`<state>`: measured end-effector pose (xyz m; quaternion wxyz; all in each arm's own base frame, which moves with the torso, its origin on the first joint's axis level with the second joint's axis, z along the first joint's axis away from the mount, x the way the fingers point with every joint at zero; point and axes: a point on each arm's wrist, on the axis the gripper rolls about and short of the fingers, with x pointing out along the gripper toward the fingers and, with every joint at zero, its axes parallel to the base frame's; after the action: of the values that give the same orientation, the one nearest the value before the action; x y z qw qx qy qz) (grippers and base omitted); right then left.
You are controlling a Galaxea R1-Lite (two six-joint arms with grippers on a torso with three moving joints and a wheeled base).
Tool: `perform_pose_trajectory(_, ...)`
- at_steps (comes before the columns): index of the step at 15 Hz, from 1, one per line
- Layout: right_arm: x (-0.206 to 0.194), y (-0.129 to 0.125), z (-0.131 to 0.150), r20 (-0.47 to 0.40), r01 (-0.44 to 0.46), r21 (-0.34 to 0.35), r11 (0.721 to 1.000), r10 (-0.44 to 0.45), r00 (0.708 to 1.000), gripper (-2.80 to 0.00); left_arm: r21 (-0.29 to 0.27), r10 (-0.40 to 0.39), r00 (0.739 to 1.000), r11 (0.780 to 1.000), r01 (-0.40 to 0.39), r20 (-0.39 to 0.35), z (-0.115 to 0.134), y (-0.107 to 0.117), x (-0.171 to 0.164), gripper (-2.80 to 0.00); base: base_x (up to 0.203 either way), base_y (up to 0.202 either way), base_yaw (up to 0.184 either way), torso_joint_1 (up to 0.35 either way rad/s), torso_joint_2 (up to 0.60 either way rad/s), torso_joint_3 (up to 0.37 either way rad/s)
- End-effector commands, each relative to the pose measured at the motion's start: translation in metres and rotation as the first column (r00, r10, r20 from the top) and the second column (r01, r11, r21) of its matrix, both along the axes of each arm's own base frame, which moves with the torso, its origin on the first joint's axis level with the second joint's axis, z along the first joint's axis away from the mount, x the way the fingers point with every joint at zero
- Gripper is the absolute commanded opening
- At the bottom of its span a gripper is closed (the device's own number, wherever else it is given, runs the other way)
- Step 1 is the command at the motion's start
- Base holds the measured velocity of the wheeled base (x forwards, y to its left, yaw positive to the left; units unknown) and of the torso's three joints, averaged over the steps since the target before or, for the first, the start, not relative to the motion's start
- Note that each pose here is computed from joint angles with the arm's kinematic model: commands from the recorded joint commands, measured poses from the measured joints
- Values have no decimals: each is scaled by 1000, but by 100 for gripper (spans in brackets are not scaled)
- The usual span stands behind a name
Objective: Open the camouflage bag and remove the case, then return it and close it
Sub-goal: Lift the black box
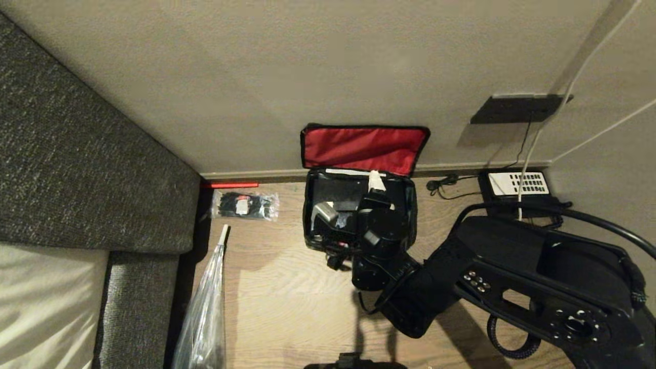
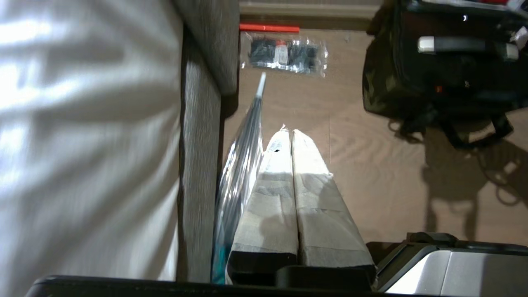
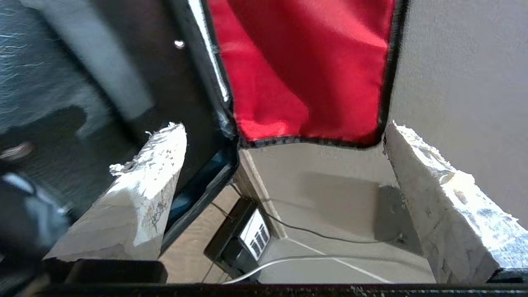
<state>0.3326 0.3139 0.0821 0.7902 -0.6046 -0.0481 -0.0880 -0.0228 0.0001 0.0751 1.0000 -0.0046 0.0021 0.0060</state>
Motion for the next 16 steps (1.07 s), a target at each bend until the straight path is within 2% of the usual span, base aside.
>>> perform_pose_trajectory(1,0,1,-3,-1,5,-8,1000,-5,1000,0,0,0,1000,1000,0,-2,-1,0,0,-280,112,0,4,3,2,2)
perform_pose_trajectory(10,12,3,-12,12,50,-36,998,-50,999,0,-2,1,1000,1000,-1,-2,-1,0,0,-280,0,0,0,0,0,0)
perform_pose_trajectory(14,20,-2,-25,-2,37,-61,997,-37,999,0,-2,0,1000,1000,0,-2,-1,0,0,-280,0,0,0,0,0,0)
perform_pose_trajectory(16,25,-3,-41,-9,-31,-76,997,31,999,0,-2,0,1000,1000,0,0,-1,0,0,-280,0,0,0,0,0,0)
